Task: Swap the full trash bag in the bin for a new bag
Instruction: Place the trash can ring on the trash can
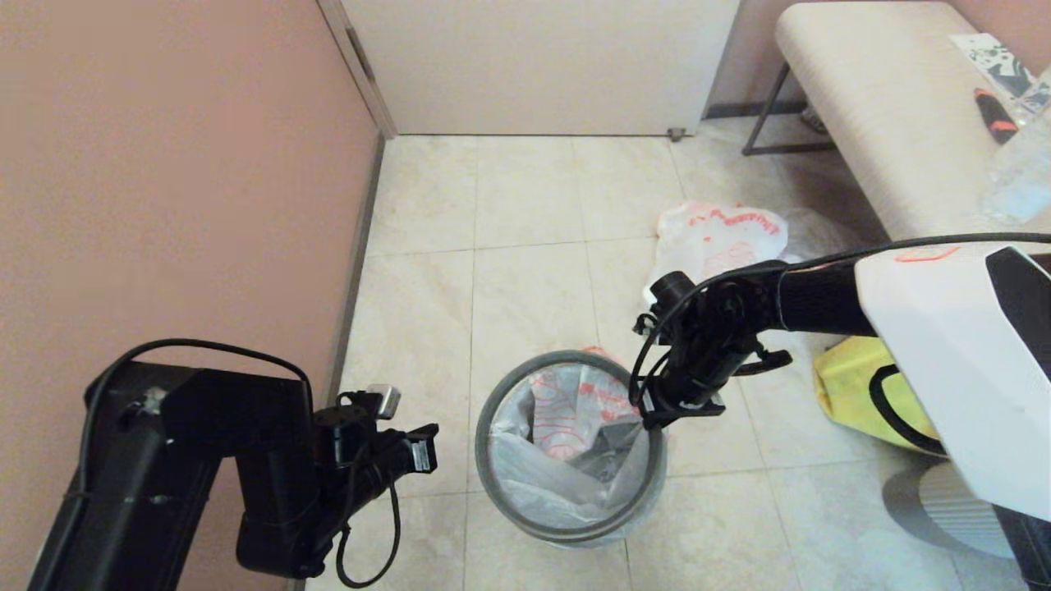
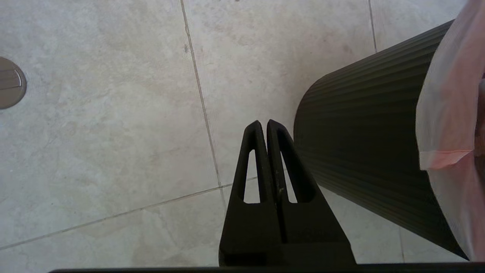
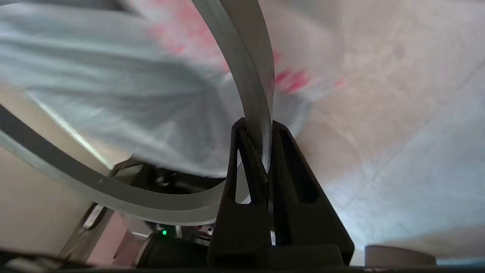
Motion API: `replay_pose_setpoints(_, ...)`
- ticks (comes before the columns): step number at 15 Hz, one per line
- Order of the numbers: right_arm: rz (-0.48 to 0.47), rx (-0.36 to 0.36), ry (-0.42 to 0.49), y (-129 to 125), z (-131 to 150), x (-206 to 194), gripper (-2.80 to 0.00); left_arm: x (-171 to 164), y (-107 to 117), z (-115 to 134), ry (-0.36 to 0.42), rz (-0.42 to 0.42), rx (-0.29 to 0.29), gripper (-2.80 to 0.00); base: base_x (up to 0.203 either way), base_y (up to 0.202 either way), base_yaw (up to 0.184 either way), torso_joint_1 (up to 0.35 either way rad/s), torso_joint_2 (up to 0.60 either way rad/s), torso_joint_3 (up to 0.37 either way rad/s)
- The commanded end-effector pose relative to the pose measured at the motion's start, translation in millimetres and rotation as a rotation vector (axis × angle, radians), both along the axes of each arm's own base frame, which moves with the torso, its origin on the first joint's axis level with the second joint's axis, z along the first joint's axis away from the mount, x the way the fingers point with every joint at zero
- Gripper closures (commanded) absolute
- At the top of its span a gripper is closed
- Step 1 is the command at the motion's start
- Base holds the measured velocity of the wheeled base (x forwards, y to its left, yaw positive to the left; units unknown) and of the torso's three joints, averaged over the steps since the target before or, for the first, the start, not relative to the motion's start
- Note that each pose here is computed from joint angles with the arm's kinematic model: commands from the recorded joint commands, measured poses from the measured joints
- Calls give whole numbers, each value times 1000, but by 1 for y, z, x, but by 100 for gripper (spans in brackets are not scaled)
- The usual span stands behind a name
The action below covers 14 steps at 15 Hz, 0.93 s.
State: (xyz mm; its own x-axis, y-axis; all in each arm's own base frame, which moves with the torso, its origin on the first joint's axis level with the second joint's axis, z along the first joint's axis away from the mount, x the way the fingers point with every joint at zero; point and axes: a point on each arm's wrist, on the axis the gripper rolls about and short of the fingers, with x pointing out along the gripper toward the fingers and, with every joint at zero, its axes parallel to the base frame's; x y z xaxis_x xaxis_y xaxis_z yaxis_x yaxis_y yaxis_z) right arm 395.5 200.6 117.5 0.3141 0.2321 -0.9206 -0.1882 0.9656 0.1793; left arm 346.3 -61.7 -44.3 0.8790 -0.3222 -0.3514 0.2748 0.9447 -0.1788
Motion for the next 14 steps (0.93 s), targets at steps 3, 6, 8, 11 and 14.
replay_pose_setpoints(3, -45, -73, -10, -7, -10, 6, 0, 0, 0, 1, -7, -1, -3, 0, 0, 0, 0, 0, 0, 0)
replay_pose_setpoints(6, -27, -67, -14, -6, -8, 5, 0, 0, 0, 0, -5, -1, -1, 0, 0, 0, 0, 0, 0, 0)
replay_pose_setpoints(8, -3, -74, -19, 0, -8, 2, 0, 0, 0, 0, -5, -1, -1, 0, 0, 0, 0, 0, 0, 0)
replay_pose_setpoints(11, 16, -74, -18, 11, -8, -4, 0, 0, 0, 0, -5, -2, -1, 0, 0, 0, 0, 0, 0, 0)
replay_pose_setpoints(14, 5, -84, -39, 12, -19, 3, 0, 0, 0, 0, -5, -1, -1, 0, 0, 0, 0, 0, 0, 0)
